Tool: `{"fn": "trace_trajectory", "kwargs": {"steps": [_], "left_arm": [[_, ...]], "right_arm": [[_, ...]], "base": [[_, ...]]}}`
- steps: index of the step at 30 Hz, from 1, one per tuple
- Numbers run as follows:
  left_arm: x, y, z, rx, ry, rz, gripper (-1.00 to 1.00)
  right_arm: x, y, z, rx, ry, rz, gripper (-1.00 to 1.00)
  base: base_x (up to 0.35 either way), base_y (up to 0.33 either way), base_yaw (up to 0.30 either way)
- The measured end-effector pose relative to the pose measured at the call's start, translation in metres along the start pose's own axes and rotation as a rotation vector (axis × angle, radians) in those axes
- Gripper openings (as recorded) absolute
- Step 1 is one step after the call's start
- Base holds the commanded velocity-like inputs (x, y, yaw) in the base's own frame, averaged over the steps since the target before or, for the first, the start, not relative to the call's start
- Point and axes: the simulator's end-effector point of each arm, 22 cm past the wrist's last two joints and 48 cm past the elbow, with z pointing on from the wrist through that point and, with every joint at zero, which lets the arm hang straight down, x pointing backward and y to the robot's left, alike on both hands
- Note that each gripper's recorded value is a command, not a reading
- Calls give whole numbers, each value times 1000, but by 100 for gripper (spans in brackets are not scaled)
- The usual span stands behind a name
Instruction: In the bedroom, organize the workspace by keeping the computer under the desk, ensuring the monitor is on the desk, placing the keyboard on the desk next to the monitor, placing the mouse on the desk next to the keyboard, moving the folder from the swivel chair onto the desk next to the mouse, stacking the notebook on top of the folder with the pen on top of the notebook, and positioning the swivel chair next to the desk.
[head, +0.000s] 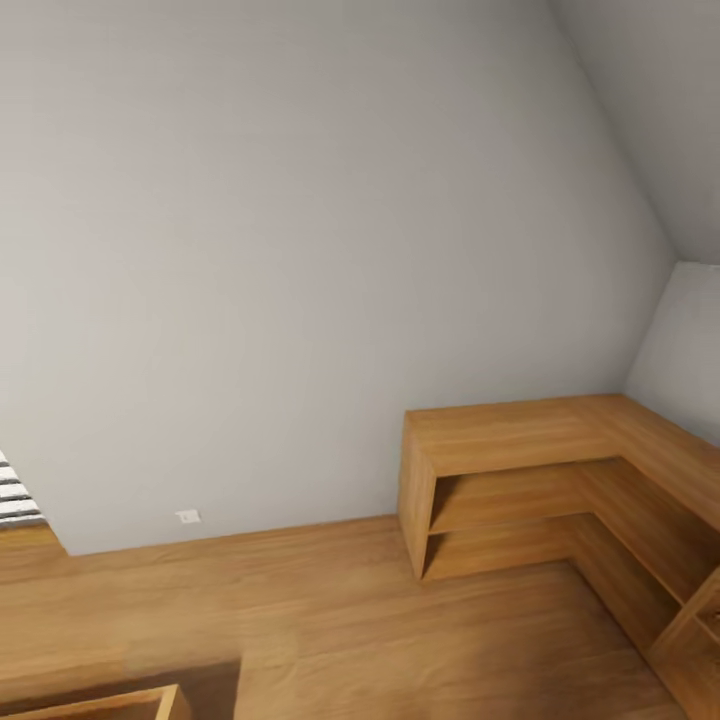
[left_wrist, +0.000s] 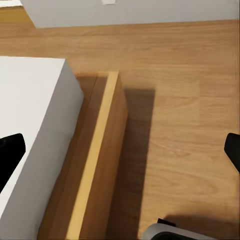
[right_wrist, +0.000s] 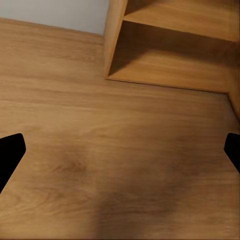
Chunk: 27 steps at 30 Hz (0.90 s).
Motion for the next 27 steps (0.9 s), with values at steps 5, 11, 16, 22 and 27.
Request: {"fn": "trace_trajectory", "kwargs": {"steps": [5,11,16,22,27], "left_arm": [[0,0,0,-2,-2,-1,100],[-1,-1,1,2,-3,-1,100],[-2,-2,1,3,-5,-3,100],[-2,-2,1,3,-7,-3,100],[-3,-1,2,3,-10,-3,100]], "right_arm": [[-1,-1,0,1,-2,0,100],[-1,-1,1,1,-4,-1,100],[-2,-1,1,1,-6,-1,100],[-3,-1,1,2,-8,0,100],[-4,-1,1,2,-10,1,100]], "base": [[256,-19,-245],[67,-4,-249],[10,-1,-251],[16,0,-251],[160,0,-251]]}}
